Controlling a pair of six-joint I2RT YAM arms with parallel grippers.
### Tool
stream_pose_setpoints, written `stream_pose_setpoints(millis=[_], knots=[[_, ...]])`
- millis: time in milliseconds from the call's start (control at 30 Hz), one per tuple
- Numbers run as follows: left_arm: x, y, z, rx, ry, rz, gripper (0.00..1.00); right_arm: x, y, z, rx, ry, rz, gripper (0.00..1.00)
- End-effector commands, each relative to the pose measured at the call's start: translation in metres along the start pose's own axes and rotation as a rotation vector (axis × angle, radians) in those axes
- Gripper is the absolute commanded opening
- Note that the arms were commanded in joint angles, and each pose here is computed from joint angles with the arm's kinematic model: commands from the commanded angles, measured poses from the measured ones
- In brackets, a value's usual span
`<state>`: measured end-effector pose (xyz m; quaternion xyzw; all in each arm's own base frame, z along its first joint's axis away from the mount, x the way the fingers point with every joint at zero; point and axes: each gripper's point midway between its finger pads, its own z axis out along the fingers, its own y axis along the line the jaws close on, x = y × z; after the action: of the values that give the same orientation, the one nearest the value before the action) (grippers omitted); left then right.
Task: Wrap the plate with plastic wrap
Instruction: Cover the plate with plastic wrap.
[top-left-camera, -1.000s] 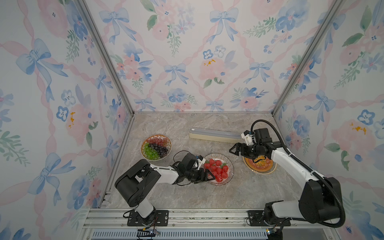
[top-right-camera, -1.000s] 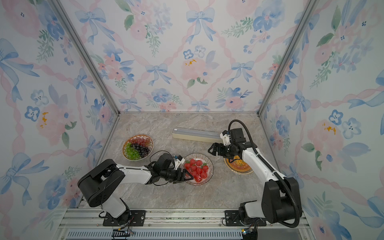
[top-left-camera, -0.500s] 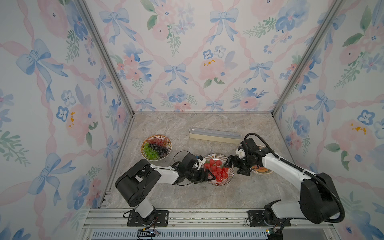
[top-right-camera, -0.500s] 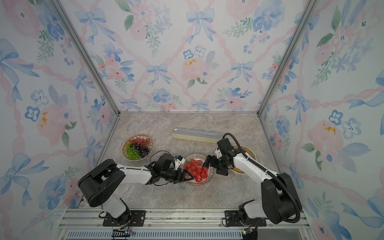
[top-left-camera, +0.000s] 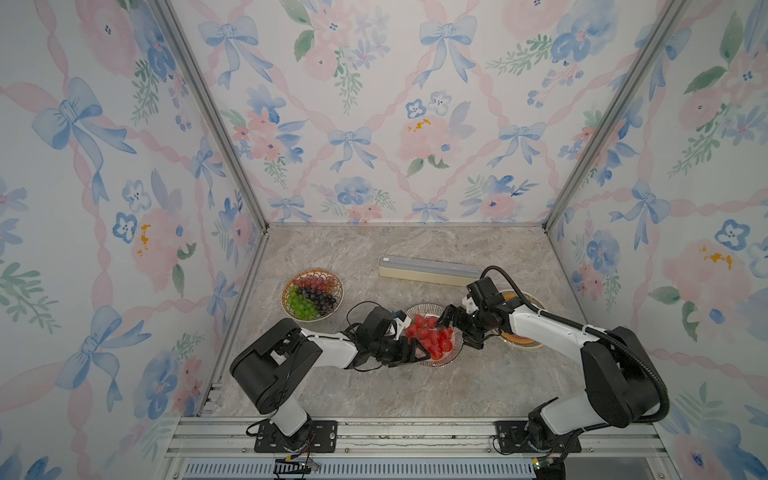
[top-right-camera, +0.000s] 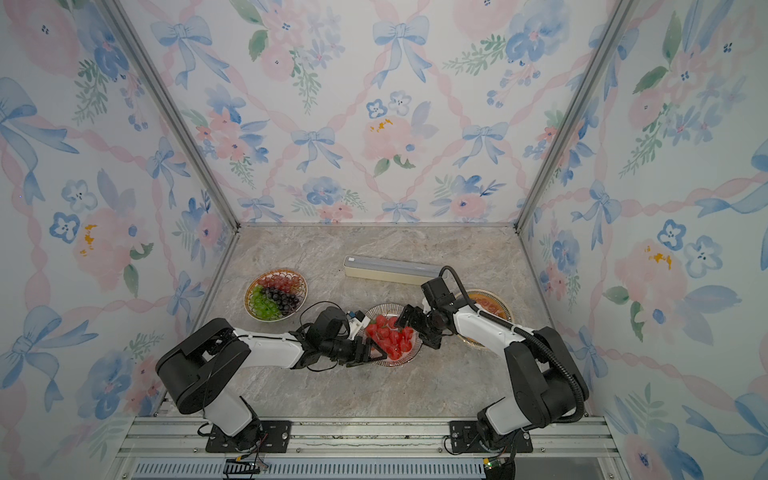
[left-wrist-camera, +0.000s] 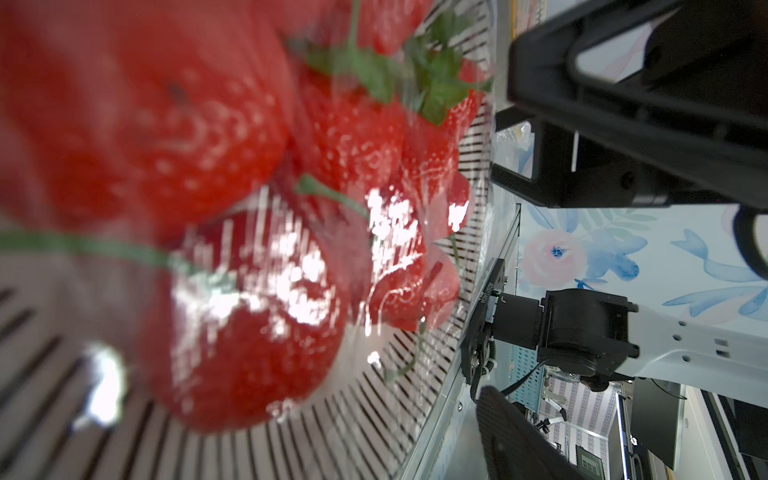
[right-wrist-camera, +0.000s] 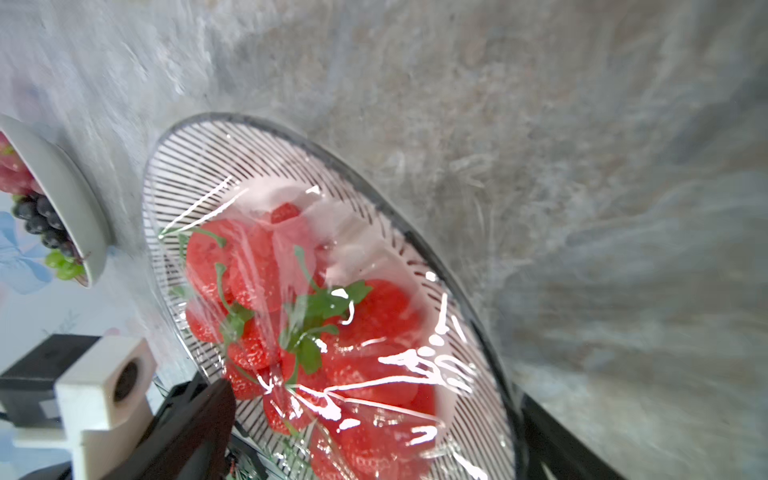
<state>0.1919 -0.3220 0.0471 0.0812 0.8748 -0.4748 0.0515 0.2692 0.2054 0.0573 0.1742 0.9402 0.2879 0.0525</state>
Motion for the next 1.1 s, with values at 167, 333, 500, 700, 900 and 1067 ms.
stream_pose_setpoints(millis=[167,333,500,700,900,1067], knots=[[-0.005,-0.001,-0.001,-0.01,-0.047,0.035,0.8,-0.01,-0.037,-0.022,0.135,-0.037,0.05,0.97],[-0.003,0.005,-0.002,-0.031,-0.056,0.024,0.81,0.01,-0.048,-0.03,0.178,-0.013,0.056,0.97],[-0.004,0.002,-0.001,-0.021,-0.05,0.03,0.81,0.029,-0.023,-0.012,0.079,0.022,0.077,0.97],[-0.003,0.002,0.0,-0.019,-0.043,0.033,0.8,0.015,0.012,-0.002,-0.025,-0.018,0.083,0.97],[-0.008,0.003,-0.004,-0.03,-0.073,0.044,0.83,-0.004,0.032,-0.001,-0.081,-0.067,0.096,0.97],[-0.007,0.022,-0.013,-0.076,-0.103,0.002,0.9,-0.009,-0.013,-0.004,0.015,-0.083,0.154,0.97]])
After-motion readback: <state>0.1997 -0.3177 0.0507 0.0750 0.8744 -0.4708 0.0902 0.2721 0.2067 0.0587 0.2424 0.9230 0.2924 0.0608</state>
